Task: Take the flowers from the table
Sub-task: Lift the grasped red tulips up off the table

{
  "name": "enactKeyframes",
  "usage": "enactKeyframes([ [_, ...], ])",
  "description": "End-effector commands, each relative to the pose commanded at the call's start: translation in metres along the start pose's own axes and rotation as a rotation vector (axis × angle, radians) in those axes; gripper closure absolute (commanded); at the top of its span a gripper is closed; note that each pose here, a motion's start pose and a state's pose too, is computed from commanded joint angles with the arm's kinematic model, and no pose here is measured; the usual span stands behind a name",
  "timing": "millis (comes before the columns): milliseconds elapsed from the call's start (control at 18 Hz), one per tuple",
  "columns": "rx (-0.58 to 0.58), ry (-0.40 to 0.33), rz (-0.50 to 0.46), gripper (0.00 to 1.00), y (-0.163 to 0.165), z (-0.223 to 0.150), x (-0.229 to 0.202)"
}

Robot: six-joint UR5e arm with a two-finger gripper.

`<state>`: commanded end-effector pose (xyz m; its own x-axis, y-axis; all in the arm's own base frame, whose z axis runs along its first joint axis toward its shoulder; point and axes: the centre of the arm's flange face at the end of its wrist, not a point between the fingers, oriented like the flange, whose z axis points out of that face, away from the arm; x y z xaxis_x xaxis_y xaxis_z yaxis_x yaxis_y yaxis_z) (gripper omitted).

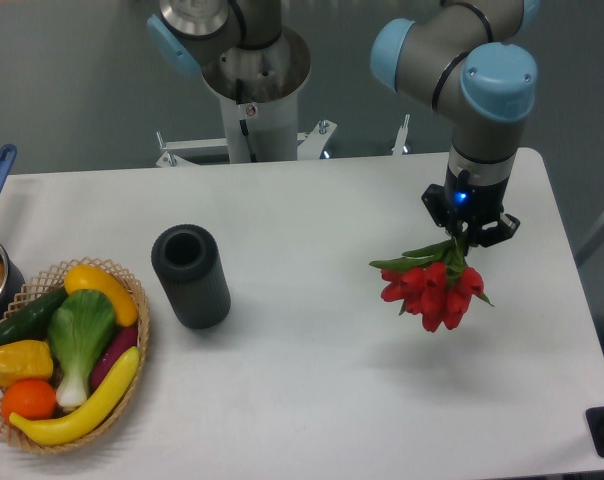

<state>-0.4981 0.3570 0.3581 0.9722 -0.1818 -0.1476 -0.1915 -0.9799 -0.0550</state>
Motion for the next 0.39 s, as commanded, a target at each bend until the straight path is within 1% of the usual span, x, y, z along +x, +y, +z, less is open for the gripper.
enactKeyframes([
  [389, -0.005, 0.013, 0.004, 1.00, -0.0028, 0.0063, 0.0067],
])
